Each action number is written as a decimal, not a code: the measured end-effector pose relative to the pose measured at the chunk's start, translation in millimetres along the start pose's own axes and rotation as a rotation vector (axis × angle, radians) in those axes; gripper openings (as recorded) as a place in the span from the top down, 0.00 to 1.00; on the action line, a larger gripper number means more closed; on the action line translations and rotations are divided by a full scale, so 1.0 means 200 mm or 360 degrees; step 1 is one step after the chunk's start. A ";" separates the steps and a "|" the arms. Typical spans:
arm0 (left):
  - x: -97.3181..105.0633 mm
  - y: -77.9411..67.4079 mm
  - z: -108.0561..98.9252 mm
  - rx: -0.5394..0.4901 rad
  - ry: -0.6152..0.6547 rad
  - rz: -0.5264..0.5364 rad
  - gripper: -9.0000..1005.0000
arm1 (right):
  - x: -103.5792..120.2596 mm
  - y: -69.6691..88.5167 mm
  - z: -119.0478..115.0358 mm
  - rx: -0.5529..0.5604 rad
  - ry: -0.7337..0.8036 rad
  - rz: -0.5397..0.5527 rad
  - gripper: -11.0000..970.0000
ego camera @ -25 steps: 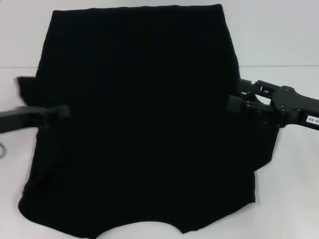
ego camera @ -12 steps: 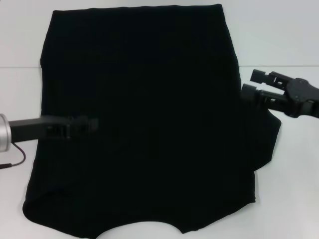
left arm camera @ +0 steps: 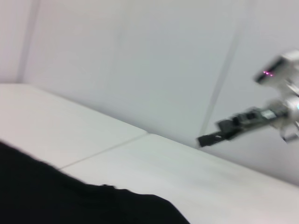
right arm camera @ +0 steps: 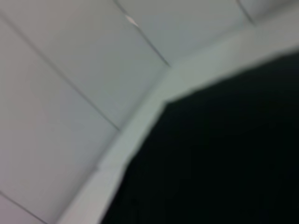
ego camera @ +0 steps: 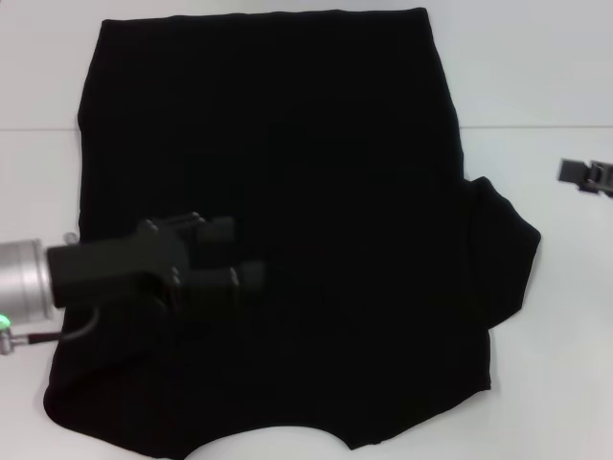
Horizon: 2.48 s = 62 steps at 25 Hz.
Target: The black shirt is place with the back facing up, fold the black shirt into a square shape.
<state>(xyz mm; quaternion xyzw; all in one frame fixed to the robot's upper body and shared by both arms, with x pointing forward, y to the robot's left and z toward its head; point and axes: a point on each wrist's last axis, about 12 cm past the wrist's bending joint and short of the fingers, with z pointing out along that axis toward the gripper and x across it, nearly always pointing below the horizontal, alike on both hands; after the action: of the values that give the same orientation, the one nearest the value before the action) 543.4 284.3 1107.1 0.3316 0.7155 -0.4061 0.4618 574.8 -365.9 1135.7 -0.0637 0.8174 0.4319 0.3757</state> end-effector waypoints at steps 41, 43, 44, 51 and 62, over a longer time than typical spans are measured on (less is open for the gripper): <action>0.11 -0.08 0.12 0.0113 0.0081 0.0573 0.07 | 0.04 -0.06 0.40 0.0612 0.0576 0.0284 0.28; 0.11 -0.08 0.12 0.0111 0.0082 0.0573 0.07 | 0.05 -0.06 0.41 0.0615 0.0574 0.0285 0.30; 0.11 -0.08 0.12 0.0110 0.0082 0.0573 0.07 | 0.05 -0.06 0.41 0.0617 0.0570 0.0284 0.32; 0.12 -0.08 0.12 0.0106 0.0081 0.0564 0.07 | 0.06 -0.06 0.43 0.0634 0.0558 0.0284 0.41; 0.13 -0.07 0.11 0.0085 0.0074 0.0549 0.07 | 0.07 -0.06 0.46 0.0657 0.0545 0.0257 0.61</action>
<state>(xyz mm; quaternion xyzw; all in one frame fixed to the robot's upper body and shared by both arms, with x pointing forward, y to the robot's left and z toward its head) 530.4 260.9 1082.5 0.4710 0.6473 -0.3320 0.4989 622.2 -301.5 1087.1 0.0076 0.9422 0.2677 0.2015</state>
